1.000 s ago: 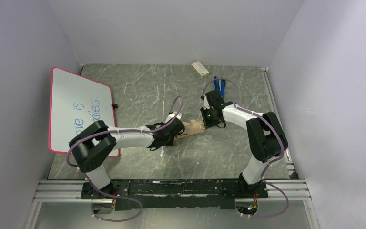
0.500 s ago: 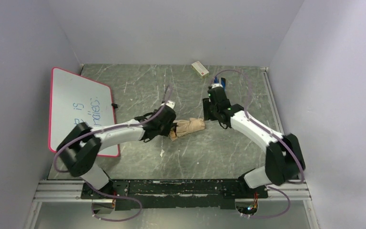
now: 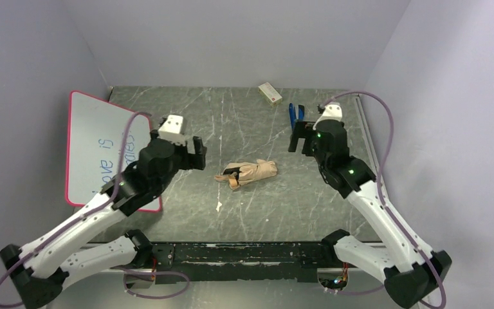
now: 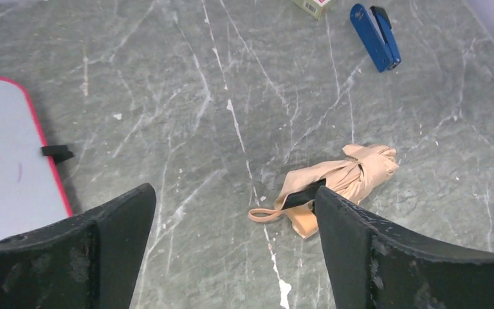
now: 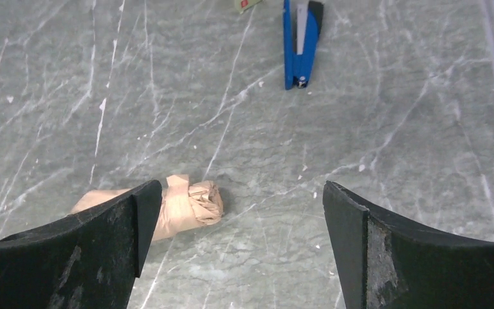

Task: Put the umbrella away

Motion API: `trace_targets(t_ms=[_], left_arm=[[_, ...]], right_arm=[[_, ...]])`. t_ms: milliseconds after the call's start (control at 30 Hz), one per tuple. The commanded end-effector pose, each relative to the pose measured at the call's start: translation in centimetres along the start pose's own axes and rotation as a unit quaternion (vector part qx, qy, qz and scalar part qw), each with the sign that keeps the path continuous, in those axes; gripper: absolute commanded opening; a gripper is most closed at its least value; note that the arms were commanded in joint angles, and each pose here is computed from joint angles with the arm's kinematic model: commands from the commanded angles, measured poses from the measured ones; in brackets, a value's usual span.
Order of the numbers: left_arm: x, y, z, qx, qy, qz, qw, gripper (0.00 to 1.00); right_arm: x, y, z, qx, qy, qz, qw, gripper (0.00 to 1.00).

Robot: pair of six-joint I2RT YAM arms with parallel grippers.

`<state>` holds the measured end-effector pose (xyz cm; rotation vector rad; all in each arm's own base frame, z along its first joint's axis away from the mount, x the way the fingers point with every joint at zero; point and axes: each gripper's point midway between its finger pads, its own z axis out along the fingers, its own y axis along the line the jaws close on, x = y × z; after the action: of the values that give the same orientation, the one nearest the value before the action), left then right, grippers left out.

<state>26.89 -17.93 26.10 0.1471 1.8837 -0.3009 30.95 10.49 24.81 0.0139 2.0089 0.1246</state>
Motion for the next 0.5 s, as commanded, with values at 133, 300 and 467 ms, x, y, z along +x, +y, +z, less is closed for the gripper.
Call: trace_targets(t_ms=[133,300,467], left_arm=[[-0.4,4.8,-5.0,-0.052,-0.021,-0.002,0.998,0.97],[0.0,7.3,-6.2,-0.099,-0.036,-0.01,0.994,0.97],[1.5,8.9,-6.5,-0.135,-0.043,-0.038,0.989,0.97]], right_arm=[[-0.2,-4.0,-4.0,0.05,-0.046,-0.031,0.997,1.0],[0.3,-2.8,-5.4,-0.004,-0.076,0.02,0.997,1.0],[0.6,-2.7,-5.6,-0.015,-0.12,0.118,0.986,1.0]])
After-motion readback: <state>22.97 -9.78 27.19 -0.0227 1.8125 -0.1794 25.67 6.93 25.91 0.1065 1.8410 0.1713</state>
